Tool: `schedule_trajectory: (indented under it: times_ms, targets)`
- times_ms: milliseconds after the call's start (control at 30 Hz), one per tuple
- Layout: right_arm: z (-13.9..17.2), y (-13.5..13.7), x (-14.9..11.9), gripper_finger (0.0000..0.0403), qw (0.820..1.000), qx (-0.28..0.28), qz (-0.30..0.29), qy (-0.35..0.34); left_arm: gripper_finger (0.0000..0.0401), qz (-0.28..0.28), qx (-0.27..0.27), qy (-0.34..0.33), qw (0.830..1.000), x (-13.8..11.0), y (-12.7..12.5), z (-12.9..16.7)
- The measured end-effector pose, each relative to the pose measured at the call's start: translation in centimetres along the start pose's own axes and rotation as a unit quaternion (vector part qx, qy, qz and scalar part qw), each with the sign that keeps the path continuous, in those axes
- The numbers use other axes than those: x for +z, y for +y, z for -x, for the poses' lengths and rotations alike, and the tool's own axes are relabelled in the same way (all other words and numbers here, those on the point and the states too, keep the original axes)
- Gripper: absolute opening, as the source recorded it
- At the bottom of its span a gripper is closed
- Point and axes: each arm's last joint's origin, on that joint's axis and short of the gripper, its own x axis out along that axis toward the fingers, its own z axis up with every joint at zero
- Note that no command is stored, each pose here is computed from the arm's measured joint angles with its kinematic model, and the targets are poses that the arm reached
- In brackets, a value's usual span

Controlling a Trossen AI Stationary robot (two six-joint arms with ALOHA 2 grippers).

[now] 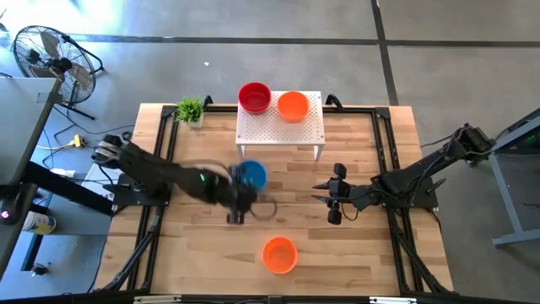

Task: Pick & Place Mini bowls
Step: Put the stacked blue bowls on the shelf

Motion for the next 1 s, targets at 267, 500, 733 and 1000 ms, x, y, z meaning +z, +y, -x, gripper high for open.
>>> schedule_trajectory:
  times_ms: [267,500,733,1000]
  targets:
    - [0.0,0.0,0.1,0.0114,1.000,0.005,-0.002,-0.003,0.0010,0.089,0.037,-0.036,0.995,2.8,10.2,4.6]
    - [0.0,0.0,0.1,0.0114,1.000,0.005,-0.002,-0.002,0.0008,0.120,0.029,-0.025,0.992,2.6,15.6,2.6]
    - [0.0,0.1,0.1,0.0114,1.000,0.010,0.001,-0.001,0.0008,0.115,0.022,0.017,0.993,2.1,17.1,-0.1]
    - [0.0,0.1,0.0,0.0114,1.000,0.016,0.002,0.001,0.0019,0.104,0.024,0.012,0.994,2.5,17.2,-1.1]
